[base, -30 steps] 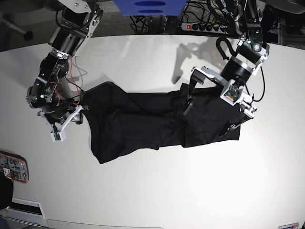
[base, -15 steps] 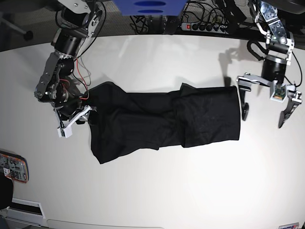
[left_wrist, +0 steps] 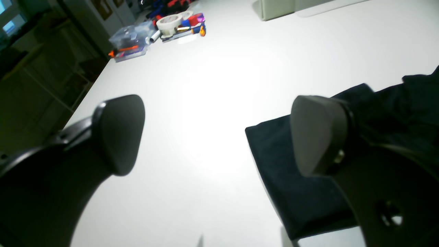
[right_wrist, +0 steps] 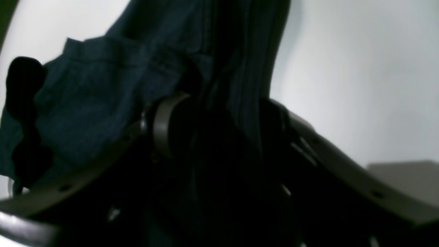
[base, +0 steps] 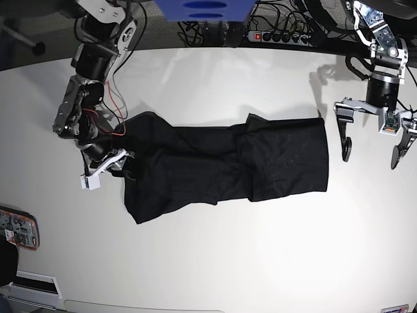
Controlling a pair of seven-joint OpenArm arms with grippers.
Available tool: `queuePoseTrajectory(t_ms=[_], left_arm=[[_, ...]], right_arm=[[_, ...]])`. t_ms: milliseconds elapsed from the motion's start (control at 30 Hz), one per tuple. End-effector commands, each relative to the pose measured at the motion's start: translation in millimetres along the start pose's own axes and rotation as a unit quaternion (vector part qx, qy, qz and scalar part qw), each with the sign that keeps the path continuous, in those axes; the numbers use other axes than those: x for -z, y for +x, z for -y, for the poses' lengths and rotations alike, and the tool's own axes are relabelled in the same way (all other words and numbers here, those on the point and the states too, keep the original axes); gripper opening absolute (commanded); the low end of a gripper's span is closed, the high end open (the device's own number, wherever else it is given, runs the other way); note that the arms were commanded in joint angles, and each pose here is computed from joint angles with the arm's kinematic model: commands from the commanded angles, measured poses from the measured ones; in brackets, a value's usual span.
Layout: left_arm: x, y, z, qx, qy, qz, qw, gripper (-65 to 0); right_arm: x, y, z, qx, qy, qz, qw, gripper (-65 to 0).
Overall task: Fold the T-shirt properly
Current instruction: 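Hold the strip's end with the right gripper and drag it inward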
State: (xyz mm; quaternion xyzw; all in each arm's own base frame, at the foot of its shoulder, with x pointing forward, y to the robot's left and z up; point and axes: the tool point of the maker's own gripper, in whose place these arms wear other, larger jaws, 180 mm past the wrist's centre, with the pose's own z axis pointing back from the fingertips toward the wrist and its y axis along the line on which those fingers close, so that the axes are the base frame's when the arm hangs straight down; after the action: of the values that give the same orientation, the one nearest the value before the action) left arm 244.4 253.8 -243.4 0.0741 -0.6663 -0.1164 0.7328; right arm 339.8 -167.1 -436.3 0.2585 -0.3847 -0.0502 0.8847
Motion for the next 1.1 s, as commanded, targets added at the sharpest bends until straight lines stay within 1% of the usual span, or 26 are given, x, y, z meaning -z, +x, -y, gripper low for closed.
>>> queuePoseTrajectory(t_ms=[0, 67, 233, 333, 533, 600, 633, 667, 700, 767, 833, 933, 1067], left_arm=[[0.0, 14.3, -3.4, 0.002, 0.004, 0.028, 1.000, 0.0], [0.2, 14.3, -2.9, 0.002, 0.003, 0.028, 1.000, 0.0], [0.6, 14.4, -1.9, 0.001, 0.002, 0.028, 1.000, 0.0], [0.6, 14.4, -1.9, 0.001, 0.002, 0.028, 1.000, 0.0], [0.2, 14.3, -2.9, 0.002, 0.003, 0.028, 1.000, 0.0], [0.4, 14.4, -2.4, 0.001, 0.002, 0.028, 1.000, 0.0], [0.6, 14.4, -1.9, 0.001, 0.002, 0.028, 1.000, 0.0], [0.7, 14.5, -1.5, 0.001, 0.001, 0.028, 1.000, 0.0], [0.7, 14.5, -1.5, 0.001, 0.001, 0.028, 1.000, 0.0], [0.9, 14.5, -1.0, 0.001, 0.000, 0.029, 1.000, 0.0], [1.2, 14.9, -1.1, 0.001, 0.000, 0.029, 1.000, 0.0], [1.2, 14.9, -1.1, 0.001, 0.000, 0.029, 1.000, 0.0], [1.2, 14.9, -1.1, 0.001, 0.000, 0.029, 1.000, 0.0]], right_arm=[[-0.4, -36.1, 8.4, -0.005, -0.024, -0.082, 0.9963, -33.3], [1.8, -37.9, 4.8, -0.007, -0.020, -0.086, 0.9961, -33.3], [16.1, -46.6, -22.5, -0.030, 0.010, -0.106, 0.9939, -33.3], [25.7, -54.1, -42.8, -0.032, 0.031, -0.113, 0.9926, -33.3], [29.4, -58.8, -50.5, -0.040, 0.040, -0.122, 0.9910, -33.4], [29.5, -58.5, -50.5, -0.040, 0.040, -0.121, 0.9910, -34.5], [29.6, -58.7, -50.8, -0.040, 0.040, -0.122, 0.9910, -36.9], [29.6, -58.7, -50.8, -0.040, 0.040, -0.122, 0.9910, -41.3], [29.6, -58.7, -50.8, -0.040, 0.040, -0.122, 0.9910, -47.7], [29.8, -61.1, -50.3, -0.042, 0.037, -0.128, 0.9902, -65.0], [28.2, -64.6, -46.8, -0.038, 0.030, -0.139, 0.9890, -65.0], [26.3, -57.3, -47.8, -0.043, 0.030, -0.127, 0.9906, -65.0], [19.2, -9.6, -61.1, -0.065, 0.041, -0.053, 0.9956, -65.0]])
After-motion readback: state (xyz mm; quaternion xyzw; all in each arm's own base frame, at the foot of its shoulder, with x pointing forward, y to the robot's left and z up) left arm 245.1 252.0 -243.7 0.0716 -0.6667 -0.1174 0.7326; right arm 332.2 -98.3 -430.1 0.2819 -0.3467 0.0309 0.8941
